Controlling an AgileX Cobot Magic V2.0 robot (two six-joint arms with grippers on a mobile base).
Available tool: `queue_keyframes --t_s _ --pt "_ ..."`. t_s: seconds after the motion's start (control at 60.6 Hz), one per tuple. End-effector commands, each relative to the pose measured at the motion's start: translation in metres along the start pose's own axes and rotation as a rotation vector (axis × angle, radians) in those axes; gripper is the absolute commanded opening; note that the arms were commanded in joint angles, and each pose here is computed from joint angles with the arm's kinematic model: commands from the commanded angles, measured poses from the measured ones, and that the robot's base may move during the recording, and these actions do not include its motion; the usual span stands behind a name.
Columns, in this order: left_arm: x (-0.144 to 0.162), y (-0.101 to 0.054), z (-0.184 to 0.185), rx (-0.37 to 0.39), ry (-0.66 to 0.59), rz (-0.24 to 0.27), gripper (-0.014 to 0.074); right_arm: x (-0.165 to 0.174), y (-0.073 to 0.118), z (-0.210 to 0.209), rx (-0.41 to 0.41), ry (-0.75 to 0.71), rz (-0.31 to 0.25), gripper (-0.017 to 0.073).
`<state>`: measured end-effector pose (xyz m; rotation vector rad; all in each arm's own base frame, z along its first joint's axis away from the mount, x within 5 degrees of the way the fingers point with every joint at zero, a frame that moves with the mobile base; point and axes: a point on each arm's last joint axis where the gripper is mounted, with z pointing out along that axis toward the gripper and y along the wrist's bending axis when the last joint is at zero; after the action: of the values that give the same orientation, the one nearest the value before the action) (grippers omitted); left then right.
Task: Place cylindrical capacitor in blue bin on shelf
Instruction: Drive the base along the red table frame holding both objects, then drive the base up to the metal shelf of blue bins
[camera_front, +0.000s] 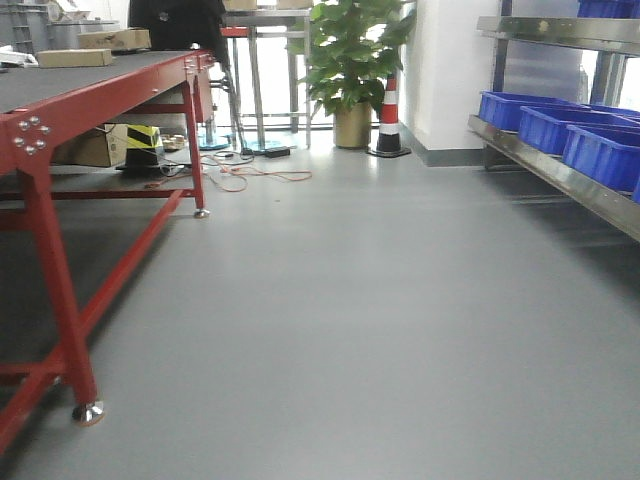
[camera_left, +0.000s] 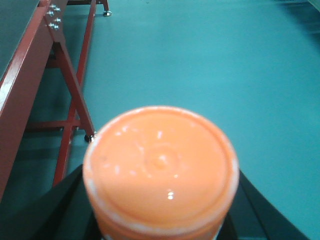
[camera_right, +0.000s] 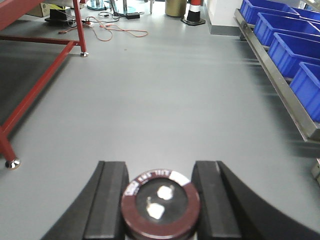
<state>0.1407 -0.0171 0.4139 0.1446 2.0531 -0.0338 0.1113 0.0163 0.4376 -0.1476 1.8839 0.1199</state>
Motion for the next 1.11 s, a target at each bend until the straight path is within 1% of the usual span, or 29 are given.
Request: queue_keyframes --t_s 0.0,1.09 --pt "-0.0048 -0.0011 -0.0034 0.01 -0.043 -0.002 -0.0111 -0.0046 0.0002 -0.0028 0.001 -0.036 -0.009 0.0002" --pt "-0.0052 -0.0011 -0.0034 0.01 -0.047 -0.002 -0.0111 -0.0046 0.0002 -0.0028 0.001 -0.036 -0.009 0.0002"
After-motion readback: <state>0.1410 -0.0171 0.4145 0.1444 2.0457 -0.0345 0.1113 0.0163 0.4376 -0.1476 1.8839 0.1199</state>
